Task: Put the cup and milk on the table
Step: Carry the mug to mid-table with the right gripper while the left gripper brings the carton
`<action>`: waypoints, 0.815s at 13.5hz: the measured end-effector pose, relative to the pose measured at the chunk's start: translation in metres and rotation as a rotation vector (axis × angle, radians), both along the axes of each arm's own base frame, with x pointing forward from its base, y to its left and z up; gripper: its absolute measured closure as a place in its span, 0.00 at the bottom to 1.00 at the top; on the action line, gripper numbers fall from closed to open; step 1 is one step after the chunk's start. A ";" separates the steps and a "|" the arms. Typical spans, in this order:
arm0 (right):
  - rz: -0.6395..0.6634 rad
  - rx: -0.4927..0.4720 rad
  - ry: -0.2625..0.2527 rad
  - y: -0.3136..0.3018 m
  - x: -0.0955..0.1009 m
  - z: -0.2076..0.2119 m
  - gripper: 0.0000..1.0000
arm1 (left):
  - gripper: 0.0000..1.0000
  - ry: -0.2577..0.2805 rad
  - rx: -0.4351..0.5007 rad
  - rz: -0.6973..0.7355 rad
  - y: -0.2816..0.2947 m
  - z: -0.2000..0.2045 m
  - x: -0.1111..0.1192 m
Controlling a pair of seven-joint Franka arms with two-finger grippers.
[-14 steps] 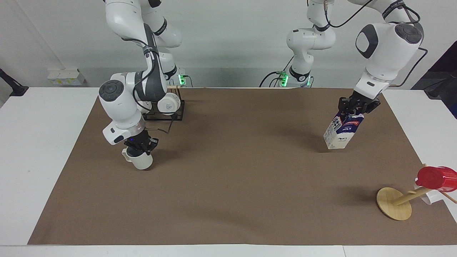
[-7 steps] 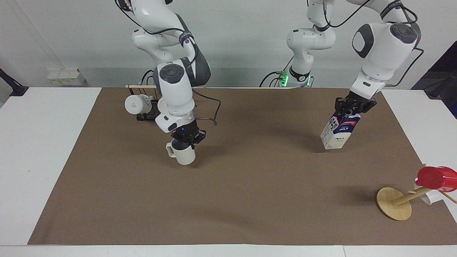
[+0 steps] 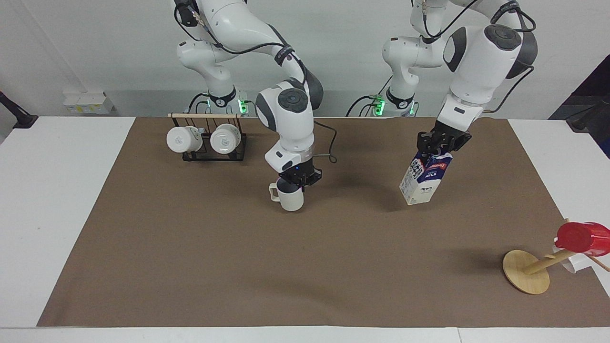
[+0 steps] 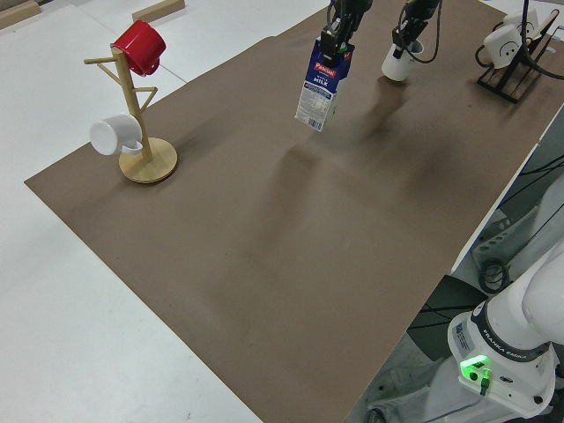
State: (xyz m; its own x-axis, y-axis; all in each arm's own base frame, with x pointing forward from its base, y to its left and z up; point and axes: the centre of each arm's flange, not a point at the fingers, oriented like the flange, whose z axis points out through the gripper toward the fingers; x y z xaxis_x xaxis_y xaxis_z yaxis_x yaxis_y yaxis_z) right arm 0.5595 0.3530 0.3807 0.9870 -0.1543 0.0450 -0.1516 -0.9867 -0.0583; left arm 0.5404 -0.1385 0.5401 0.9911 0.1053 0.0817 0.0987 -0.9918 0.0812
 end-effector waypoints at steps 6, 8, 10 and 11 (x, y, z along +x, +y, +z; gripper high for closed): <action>-0.043 -0.029 0.045 0.003 -0.008 -0.008 0.95 | 0.53 -0.006 -0.055 0.010 -0.034 0.002 -0.005; -0.035 -0.032 0.050 0.008 -0.011 -0.011 0.95 | 0.53 -0.011 -0.075 0.011 -0.041 0.004 -0.006; -0.030 -0.033 0.052 0.011 -0.013 -0.013 0.88 | 0.54 -0.015 -0.101 0.012 -0.048 0.005 -0.007; -0.028 -0.033 0.052 0.012 -0.014 -0.013 0.76 | 0.54 -0.014 -0.108 0.008 -0.052 0.005 -0.008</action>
State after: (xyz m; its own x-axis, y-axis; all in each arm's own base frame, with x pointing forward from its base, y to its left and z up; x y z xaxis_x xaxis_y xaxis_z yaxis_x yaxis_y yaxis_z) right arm 0.5459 0.3652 0.3681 0.9834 -0.1812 -0.0006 -0.1812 -0.9833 -0.0175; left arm 0.5326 -0.1906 0.5450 0.9890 0.1217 0.0838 0.1041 -0.9765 0.1886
